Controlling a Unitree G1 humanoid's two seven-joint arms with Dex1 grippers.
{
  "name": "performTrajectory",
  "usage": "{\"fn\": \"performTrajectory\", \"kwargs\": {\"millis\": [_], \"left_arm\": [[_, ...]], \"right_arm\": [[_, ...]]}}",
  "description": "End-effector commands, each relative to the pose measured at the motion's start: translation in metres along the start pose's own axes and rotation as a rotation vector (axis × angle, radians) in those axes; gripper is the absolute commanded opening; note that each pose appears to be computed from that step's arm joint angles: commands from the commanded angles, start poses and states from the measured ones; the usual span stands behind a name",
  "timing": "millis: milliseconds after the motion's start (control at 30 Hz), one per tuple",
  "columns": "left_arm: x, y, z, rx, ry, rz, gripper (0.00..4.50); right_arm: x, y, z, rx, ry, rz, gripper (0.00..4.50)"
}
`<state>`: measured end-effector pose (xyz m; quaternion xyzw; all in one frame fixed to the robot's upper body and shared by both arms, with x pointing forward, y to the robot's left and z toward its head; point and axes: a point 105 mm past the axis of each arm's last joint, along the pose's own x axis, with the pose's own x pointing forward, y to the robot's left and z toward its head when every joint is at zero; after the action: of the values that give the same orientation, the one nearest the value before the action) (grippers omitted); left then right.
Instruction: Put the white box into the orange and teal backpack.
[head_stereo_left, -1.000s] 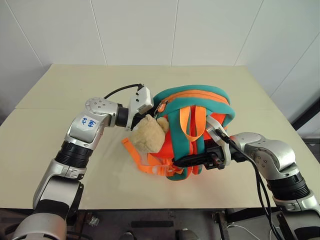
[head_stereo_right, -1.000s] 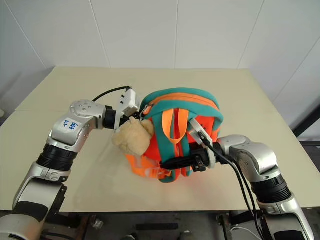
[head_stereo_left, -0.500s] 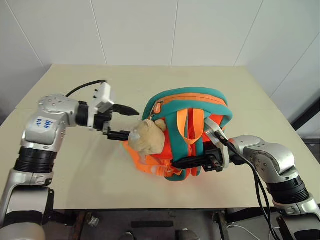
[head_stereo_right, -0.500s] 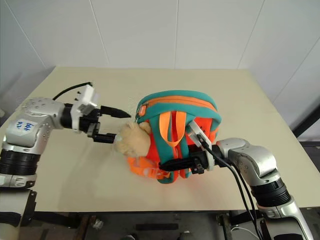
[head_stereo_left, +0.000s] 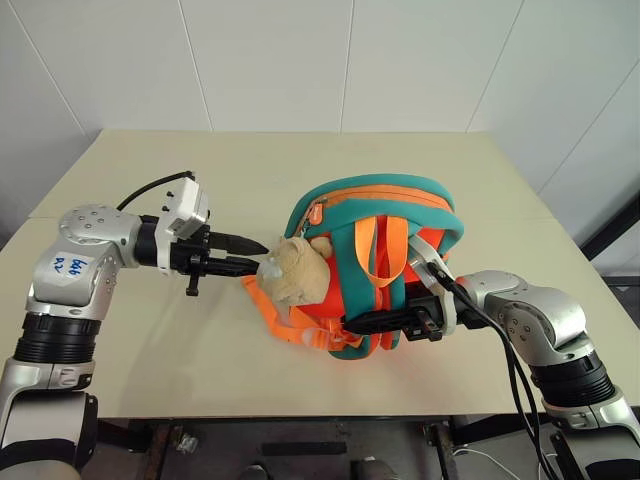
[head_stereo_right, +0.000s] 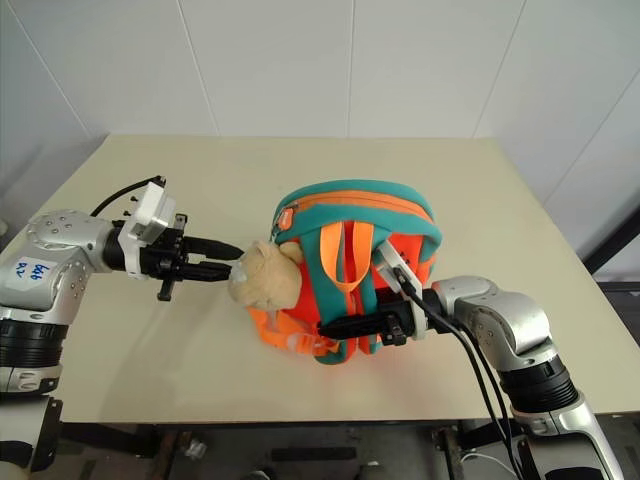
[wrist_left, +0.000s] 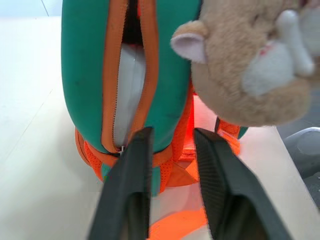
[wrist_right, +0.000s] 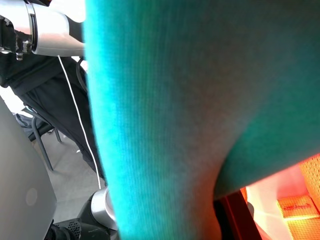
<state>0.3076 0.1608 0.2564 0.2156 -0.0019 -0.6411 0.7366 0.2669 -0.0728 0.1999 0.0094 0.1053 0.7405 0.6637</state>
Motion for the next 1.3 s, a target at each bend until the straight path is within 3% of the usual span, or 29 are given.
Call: {"fn": "performTrajectory", "kwargs": {"millis": [33,333,567,767,1000,1167,1300], "left_arm": [[0.0,0.008,0.007,0.045,-0.02,0.072,0.18],[0.036,0.012,0.0,0.08,-0.037,0.072,0.05],[0.061,0.04,-0.01,0.109,-0.041,0.216,0.05],[0.085,0.036,-0.006,0.117,-0.103,0.188,0.05],[0.071,0.024,0.007,0.074,-0.14,0.117,0.05],[0.038,0.019,0.008,0.049,-0.078,0.097,1.12],[0.011,0.022,0.006,0.04,-0.037,0.14,2.43]], "right_arm": [[0.002,0.003,0.003,-0.018,-0.007,0.014,0.0],[0.004,0.002,0.004,-0.023,-0.018,0.009,0.0],[0.005,0.006,0.005,-0.026,-0.03,0.002,0.0],[0.006,0.008,0.006,-0.027,-0.041,-0.008,0.0],[0.005,0.008,0.006,-0.024,-0.048,-0.019,0.0],[0.004,0.007,0.003,-0.019,-0.048,-0.025,0.0],[0.004,0.006,0.003,-0.017,-0.047,-0.025,0.0]]}}
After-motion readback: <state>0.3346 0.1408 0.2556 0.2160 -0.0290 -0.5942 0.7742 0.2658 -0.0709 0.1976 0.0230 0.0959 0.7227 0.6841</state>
